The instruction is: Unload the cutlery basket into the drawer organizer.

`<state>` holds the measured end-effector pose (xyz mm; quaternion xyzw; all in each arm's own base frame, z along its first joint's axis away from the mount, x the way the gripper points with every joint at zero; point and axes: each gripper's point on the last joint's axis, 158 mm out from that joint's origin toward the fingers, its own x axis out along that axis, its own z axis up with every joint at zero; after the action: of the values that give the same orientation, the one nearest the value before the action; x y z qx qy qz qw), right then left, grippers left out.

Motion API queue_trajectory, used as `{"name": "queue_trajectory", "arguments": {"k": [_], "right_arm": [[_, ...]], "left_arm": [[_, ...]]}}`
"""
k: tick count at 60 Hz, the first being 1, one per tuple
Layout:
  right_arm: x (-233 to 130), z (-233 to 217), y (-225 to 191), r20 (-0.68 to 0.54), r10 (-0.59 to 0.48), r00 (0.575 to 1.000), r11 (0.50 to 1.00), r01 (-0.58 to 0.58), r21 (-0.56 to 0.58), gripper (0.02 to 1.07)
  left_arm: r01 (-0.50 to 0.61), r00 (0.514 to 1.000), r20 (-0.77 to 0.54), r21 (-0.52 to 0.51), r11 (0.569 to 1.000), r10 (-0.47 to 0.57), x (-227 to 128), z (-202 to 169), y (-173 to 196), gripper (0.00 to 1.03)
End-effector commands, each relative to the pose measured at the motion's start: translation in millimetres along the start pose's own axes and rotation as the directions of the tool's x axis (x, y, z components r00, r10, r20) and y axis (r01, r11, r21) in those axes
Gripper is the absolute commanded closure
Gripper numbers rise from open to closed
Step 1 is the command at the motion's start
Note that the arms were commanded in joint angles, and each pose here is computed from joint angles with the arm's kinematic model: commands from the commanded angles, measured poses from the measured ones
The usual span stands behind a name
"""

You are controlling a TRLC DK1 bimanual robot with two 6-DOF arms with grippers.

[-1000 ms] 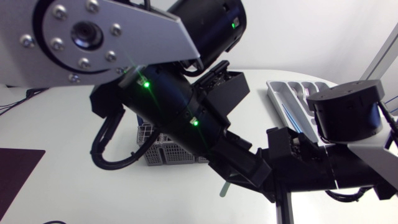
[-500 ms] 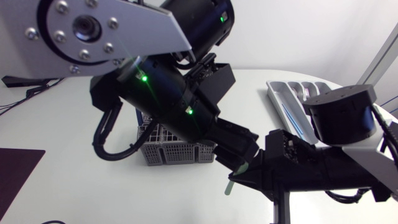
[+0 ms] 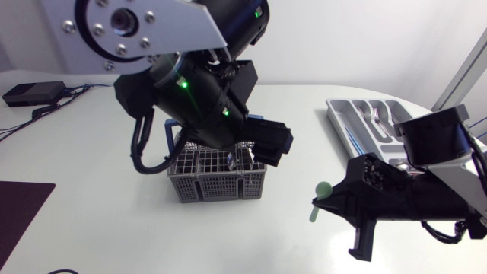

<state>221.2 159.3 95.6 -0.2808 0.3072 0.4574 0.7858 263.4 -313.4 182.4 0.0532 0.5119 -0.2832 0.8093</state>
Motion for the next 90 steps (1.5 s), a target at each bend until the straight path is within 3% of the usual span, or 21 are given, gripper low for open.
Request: {"name": "queue_trajectory", "arguments": {"k": [1,9,36,58,90], "right_arm": [[-6,-14,-18,-0.03,-0.048,0.998,0.999,0.047,-0.025,1.01],[-18,-29,-47,-0.055,-0.119,0.991,0.993,0.118,-0.032,1.01],[-62,-85,-141,-0.144,-0.299,0.943,0.954,0.295,-0.053,1.01],[-98,-152,-230,-0.261,-0.437,0.861,0.899,0.419,-0.125,1.01],[-96,-256,-308,-0.442,-0.524,0.728,0.85,0.479,-0.219,1.01]], "left_arm": [[-0.045,0.999,-0.011,-0.055,0.997,0.045,5,5,12,0.07],[-0.094,0.994,-0.067,-0.083,0.992,0.088,12,-3,25,0.07],[-0.181,0.982,-0.083,-0.123,0.976,0.172,11,0,53,0.07],[-0.205,0.977,-0.09,-0.142,0.968,0.193,11,0,65,0.07],[-0.216,0.974,-0.103,-0.148,0.965,0.202,11,-6,72,0.07]]}}
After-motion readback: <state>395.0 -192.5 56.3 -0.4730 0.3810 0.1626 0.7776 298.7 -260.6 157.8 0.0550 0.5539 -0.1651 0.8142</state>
